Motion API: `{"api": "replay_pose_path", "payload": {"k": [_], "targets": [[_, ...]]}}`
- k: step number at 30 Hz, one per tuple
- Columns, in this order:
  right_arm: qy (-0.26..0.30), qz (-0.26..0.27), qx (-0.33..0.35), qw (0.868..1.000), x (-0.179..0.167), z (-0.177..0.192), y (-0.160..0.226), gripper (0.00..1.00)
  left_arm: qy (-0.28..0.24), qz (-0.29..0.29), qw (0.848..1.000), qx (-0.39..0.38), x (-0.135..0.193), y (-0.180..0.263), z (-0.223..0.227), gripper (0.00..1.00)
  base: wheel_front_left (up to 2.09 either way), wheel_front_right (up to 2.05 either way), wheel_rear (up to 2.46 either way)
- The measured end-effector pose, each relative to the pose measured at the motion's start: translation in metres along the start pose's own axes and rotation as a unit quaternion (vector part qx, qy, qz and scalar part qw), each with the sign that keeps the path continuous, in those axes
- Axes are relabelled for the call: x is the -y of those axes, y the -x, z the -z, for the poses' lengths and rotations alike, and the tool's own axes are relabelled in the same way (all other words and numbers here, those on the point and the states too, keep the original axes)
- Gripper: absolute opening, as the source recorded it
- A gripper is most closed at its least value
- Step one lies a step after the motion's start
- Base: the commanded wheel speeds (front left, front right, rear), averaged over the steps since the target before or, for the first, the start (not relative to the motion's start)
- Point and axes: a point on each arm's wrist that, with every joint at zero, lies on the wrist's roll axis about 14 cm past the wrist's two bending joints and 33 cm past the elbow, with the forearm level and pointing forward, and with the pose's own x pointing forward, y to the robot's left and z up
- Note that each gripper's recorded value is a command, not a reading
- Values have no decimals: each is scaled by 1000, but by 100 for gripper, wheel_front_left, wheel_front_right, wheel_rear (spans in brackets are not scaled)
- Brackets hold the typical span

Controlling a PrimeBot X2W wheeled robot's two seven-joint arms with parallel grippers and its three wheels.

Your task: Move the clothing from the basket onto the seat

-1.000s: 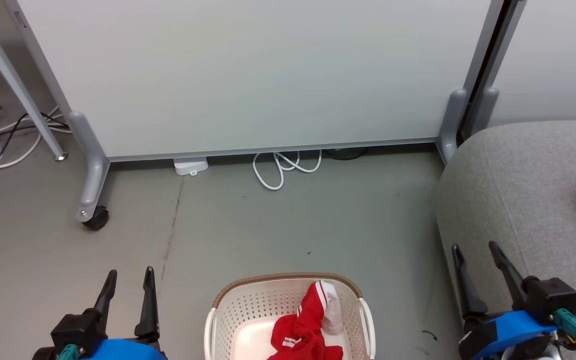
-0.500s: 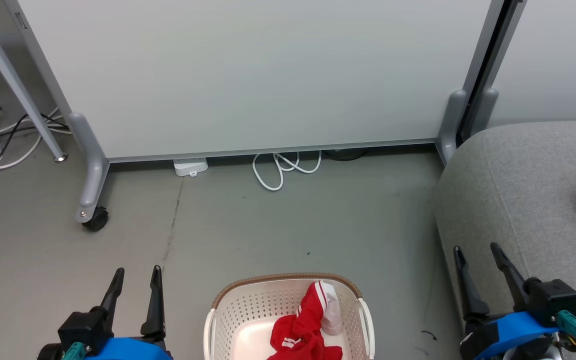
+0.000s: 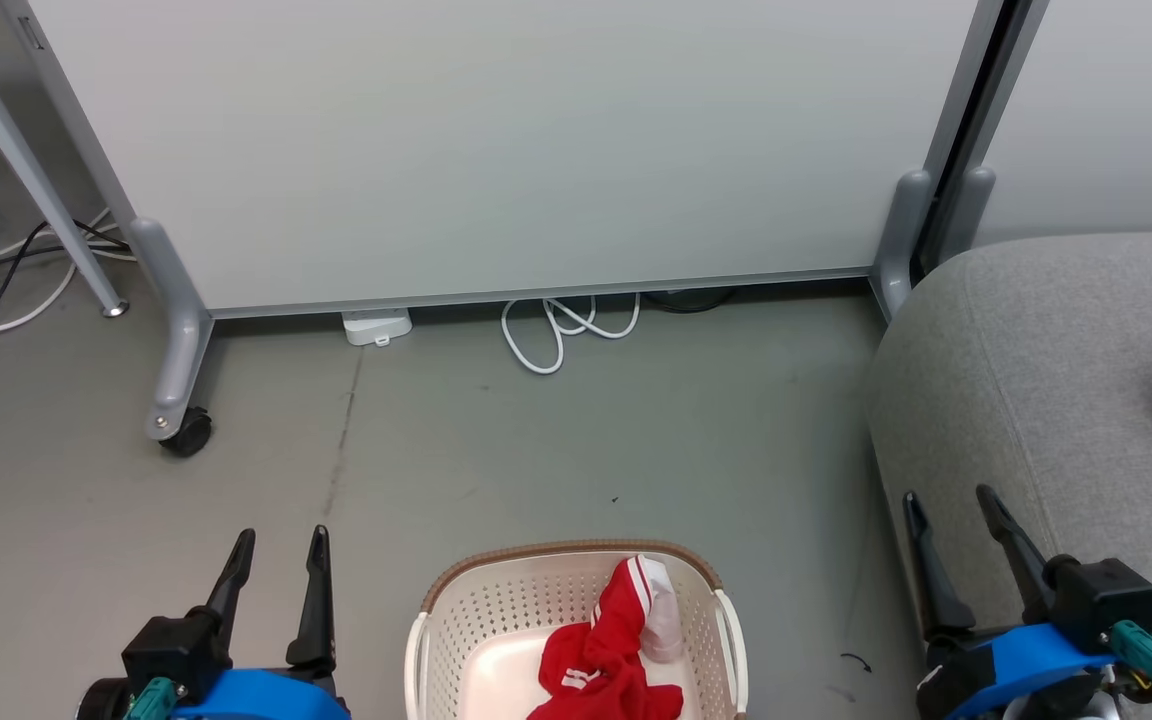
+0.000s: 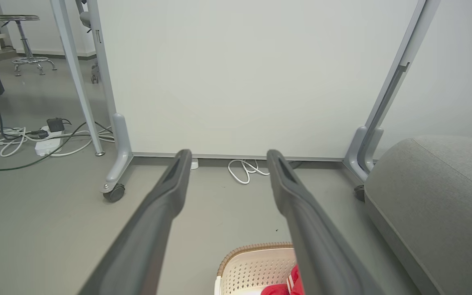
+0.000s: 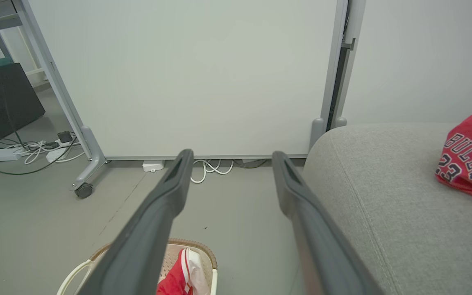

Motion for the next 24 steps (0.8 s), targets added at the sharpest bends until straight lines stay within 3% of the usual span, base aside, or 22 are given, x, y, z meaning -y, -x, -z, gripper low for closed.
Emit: {"api": "replay_pose_path", "payload": {"k": [6, 14, 24], "targets": [[0, 1, -2, 1000, 1, 2, -2, 100, -4, 12, 1000, -9, 7, -5, 5, 100, 0, 0, 0], [1, -2, -2, 1000, 1, 2, -15, 100, -6, 77, 996, -49, 52, -33, 29, 100, 0, 0, 0], [10, 9, -31, 999, 15, 24, -39, 100, -2, 171, 972, -158, 112, -66, 101, 100, 0, 0, 0]]}}
